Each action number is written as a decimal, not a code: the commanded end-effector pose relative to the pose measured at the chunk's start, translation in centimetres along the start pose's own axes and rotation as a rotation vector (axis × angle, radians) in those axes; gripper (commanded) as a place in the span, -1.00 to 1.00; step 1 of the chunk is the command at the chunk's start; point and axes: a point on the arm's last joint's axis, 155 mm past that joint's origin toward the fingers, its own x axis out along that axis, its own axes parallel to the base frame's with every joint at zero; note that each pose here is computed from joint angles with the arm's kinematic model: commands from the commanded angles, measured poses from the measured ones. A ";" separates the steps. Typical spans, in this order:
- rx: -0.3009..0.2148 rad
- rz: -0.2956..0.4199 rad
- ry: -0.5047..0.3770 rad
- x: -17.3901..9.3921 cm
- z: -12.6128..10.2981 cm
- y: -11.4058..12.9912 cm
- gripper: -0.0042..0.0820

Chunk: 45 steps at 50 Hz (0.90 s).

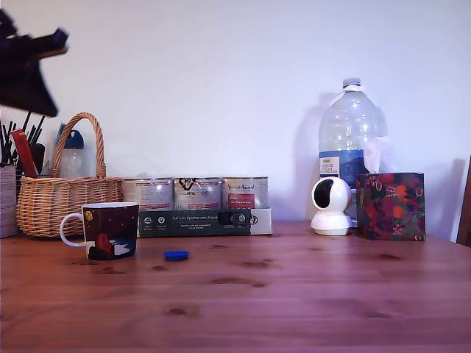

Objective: Pick up the coffee capsules from the table one by one and drop them inside the nearest coffee cup

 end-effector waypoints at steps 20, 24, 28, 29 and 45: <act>-0.074 0.067 -0.064 -3.7 -4.9 2.6 -0.95; -0.072 0.039 -0.078 -4.6 -4.7 2.0 -0.95; -0.069 0.016 -0.094 -5.5 -4.4 1.5 -0.95; -0.069 0.015 -0.101 -5.7 -4.3 1.5 -0.95; -0.062 -0.033 -0.163 -8.1 -3.2 0.4 -0.95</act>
